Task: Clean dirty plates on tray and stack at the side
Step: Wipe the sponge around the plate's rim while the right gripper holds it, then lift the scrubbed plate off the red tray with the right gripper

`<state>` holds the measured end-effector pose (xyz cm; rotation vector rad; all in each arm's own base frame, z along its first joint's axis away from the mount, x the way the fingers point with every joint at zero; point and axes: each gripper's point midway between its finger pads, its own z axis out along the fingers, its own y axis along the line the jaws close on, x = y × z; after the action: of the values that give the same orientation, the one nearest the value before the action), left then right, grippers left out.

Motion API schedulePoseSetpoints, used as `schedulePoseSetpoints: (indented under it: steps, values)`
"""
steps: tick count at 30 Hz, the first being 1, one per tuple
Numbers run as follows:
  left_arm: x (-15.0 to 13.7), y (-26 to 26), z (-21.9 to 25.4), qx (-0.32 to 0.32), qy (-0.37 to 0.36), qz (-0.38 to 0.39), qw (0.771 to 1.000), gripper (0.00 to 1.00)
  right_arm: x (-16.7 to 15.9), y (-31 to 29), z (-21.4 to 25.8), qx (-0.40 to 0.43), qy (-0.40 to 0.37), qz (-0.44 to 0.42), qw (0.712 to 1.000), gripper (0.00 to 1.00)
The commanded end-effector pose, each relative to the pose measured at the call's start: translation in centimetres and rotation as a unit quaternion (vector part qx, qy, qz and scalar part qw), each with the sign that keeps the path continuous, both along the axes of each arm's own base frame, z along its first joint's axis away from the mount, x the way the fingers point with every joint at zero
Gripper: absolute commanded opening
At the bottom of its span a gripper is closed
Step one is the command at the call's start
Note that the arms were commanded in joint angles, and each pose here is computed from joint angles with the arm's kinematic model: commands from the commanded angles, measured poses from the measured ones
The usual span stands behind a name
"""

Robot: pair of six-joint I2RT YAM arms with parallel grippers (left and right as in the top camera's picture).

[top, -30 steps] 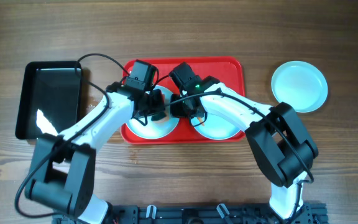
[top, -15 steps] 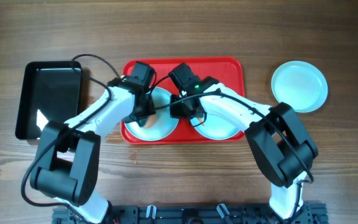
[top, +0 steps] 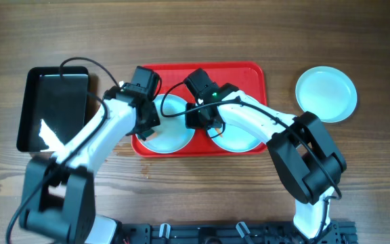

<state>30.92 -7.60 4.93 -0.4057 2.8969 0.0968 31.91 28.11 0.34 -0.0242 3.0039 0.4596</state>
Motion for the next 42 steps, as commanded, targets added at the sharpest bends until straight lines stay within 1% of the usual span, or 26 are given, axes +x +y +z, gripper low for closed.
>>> schedulePoseSetpoints:
  steps: [1, 3, 5, 8, 13, 18, 19, 22, 24, 27, 30, 32, 35, 42]
  values:
    - [0.4, -4.6, 2.8, -0.089, -0.047, -0.041, 0.994, 0.04, 0.3, -1.1, -1.0, -0.025, -0.005, -0.012, 1.0, 0.04]
    - [1.3, -7.1, 2.8, -0.117, -0.068, -0.049, 0.99, 0.04, 0.3, -1.1, -1.0, -0.025, -0.004, -0.013, 1.0, 0.04]
    - [1.4, -7.4, 2.2, -0.122, -0.062, -0.035, 0.99, 0.04, 0.3, -1.1, -1.0, -0.025, -0.004, -0.013, 1.0, 0.04]
    - [1.2, -7.7, 0.8, -0.125, -0.043, -0.028, 0.991, 0.04, 0.3, -1.1, -1.0, -0.024, -0.003, -0.012, 1.0, 0.04]
    - [0.7, -9.3, -2.1, -0.153, 0.002, -0.036, 0.988, 0.04, 0.3, -1.1, -1.0, -0.024, -0.003, -0.012, 1.0, 0.04]
    - [0.0, -9.1, -4.4, -0.145, 0.037, -0.024, 0.989, 0.04, 0.3, -1.1, -1.0, -0.024, -0.003, -0.012, 1.0, 0.04]
    - [-0.4, -8.7, -4.6, -0.133, 0.045, -0.02, 0.99, 0.04, 0.3, -1.1, -1.0, -0.024, -0.003, -0.012, 1.0, 0.04]
    - [-1.4, -6.2, -4.8, -0.072, 0.059, -0.008, 0.996, 0.04, 0.2, -1.2, -1.0, -0.026, -0.001, -0.012, 1.0, 0.04]
    - [-2.0, -4.0, -4.8, -0.02, 0.067, 0.002, 0.998, 0.04, 0.2, -1.2, -1.0, -0.026, -0.001, -0.012, 1.0, 0.04]
    - [-2.6, -0.6, -4.4, 0.063, 0.072, 0.014, 0.995, 0.04, 0.2, -1.2, -1.0, -0.026, -0.001, -0.012, 1.0, 0.04]
    - [-2.6, 1.7, -4.0, 0.111, 0.069, 0.025, 0.991, 0.04, 0.1, -1.2, -1.0, -0.027, 0.0, -0.012, 1.0, 0.04]
    - [-2.5, 2.6, -3.7, 0.124, 0.067, 0.033, 0.989, 0.04, 0.1, -1.2, -1.0, -0.027, 0.0, -0.012, 1.0, 0.04]
    - [-2.1, 3.4, -3.3, 0.121, 0.061, 0.048, 0.99, 0.04, 0.2, -1.2, -1.0, -0.027, -0.001, -0.013, 1.0, 0.04]
    - [1.2, 2.5, 1.0, 0.083, -0.021, 0.059, 0.995, 0.04, 0.7, -1.0, -0.9, -0.024, -0.015, -0.009, 1.0, 0.04]
